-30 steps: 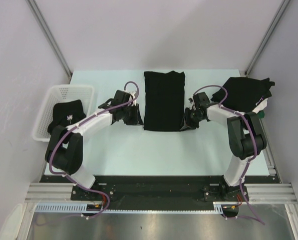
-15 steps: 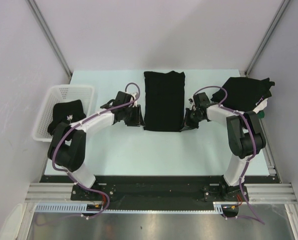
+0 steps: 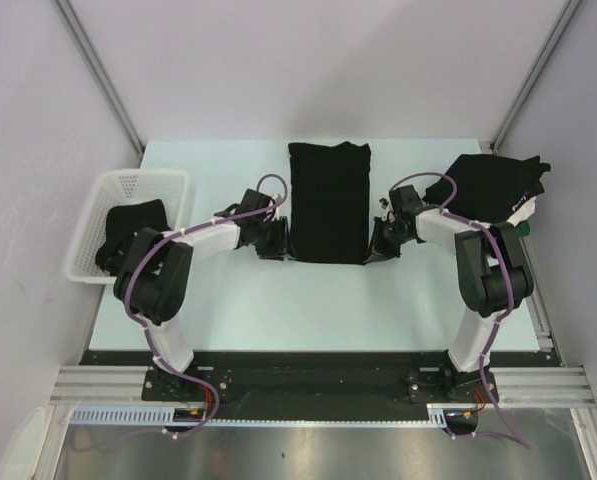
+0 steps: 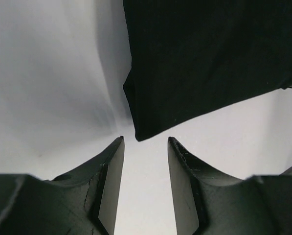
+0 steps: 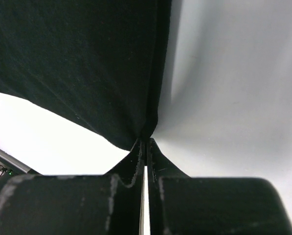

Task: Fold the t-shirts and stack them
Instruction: Grab one side of the 2/3 rectangular tshirt with both arms, then fold the long partially folded tshirt into a neat square, then smooth out wrinkles on the folded tshirt

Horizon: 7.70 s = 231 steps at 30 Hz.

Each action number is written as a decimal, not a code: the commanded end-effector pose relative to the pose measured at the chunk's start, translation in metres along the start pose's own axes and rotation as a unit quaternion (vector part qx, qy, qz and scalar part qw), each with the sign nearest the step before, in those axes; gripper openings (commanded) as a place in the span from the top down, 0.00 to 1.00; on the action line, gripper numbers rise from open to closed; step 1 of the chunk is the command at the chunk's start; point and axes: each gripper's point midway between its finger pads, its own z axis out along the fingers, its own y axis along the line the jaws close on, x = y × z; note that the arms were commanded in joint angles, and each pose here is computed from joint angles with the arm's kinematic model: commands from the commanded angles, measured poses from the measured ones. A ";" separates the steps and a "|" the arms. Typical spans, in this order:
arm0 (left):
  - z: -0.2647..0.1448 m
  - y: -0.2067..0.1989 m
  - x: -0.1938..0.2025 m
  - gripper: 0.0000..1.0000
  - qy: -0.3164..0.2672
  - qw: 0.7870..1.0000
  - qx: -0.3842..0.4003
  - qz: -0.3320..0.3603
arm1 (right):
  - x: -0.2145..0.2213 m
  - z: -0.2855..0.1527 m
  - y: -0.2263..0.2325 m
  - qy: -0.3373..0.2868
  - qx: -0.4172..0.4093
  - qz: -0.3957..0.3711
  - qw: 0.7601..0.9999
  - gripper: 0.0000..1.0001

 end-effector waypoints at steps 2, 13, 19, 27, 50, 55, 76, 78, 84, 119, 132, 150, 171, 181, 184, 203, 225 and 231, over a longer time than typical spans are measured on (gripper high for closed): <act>0.007 -0.017 -0.015 0.54 -0.023 0.999 0.029 0.009 | 0.002 -0.016 0.002 0.002 -0.008 -0.005 1.000 1.00; 0.026 -0.017 -0.015 0.64 -0.011 0.999 0.034 0.008 | 0.002 -0.019 -0.004 0.003 -0.004 0.001 1.000 1.00; 0.028 -0.018 -0.013 0.80 -0.005 0.999 0.033 0.012 | 0.002 -0.020 -0.003 0.003 -0.006 0.001 1.000 1.00; 0.020 -0.018 -0.002 1.00 0.006 1.000 0.026 0.014 | 0.003 -0.027 0.002 0.002 -0.009 0.001 1.000 1.00; -0.081 -0.069 0.099 1.00 0.010 0.998 0.035 0.054 | 0.110 -0.124 0.023 0.052 0.031 0.000 0.998 1.00; -0.113 -0.070 0.093 1.00 -0.020 0.998 0.025 0.059 | 0.112 -0.142 0.032 0.031 0.010 0.009 0.999 1.00; -0.072 -0.107 -0.101 1.00 -0.129 0.977 -0.023 0.169 | -0.089 -0.130 0.053 -0.136 0.042 -0.082 0.986 1.00; -0.071 -0.100 -0.115 1.00 -0.139 0.976 -0.029 0.166 | -0.103 -0.129 0.051 -0.143 0.053 -0.088 0.984 1.00; -0.057 -0.077 -0.154 1.00 -0.154 0.976 -0.043 0.151 | -0.140 -0.114 0.041 -0.143 0.073 -0.091 0.983 1.00; 0.014 -0.047 -0.210 1.00 -0.139 0.980 -0.032 0.136 | -0.233 -0.037 -0.002 -0.143 0.080 -0.097 0.982 1.00; 0.027 -0.028 -0.214 0.90 -0.128 0.984 -0.034 0.121 | -0.237 -0.011 -0.014 -0.130 0.082 -0.094 0.984 0.89; -0.036 -0.042 -0.243 0.62 -0.192 0.975 -0.051 0.105 | -0.258 -0.098 0.033 -0.212 0.039 -0.102 0.971 0.71; -0.023 -0.059 -0.186 0.68 -0.136 0.988 0.021 0.077 | -0.201 -0.021 0.093 -0.113 -0.060 -0.105 0.986 0.89; -0.021 -0.067 -0.183 0.90 -0.126 0.989 0.037 0.075 | -0.205 0.018 0.071 -0.101 -0.047 -0.101 0.989 0.96; -0.020 -0.068 -0.178 0.96 -0.119 0.989 0.039 0.075 | -0.214 0.028 0.063 -0.102 -0.045 -0.099 0.989 1.00; -0.002 -0.079 -0.161 1.00 -0.092 0.991 0.057 0.078 | -0.274 0.017 0.020 -0.176 -0.027 -0.079 0.981 1.00; 0.083 -0.053 -0.220 0.99 -0.124 0.989 0.083 0.022 | -0.248 -0.028 -0.007 -0.169 0.013 -0.067 0.983 1.00; 0.080 -0.025 -0.240 0.99 -0.143 0.986 0.090 -0.010 | -0.241 -0.026 -0.015 -0.154 0.029 -0.067 0.985 1.00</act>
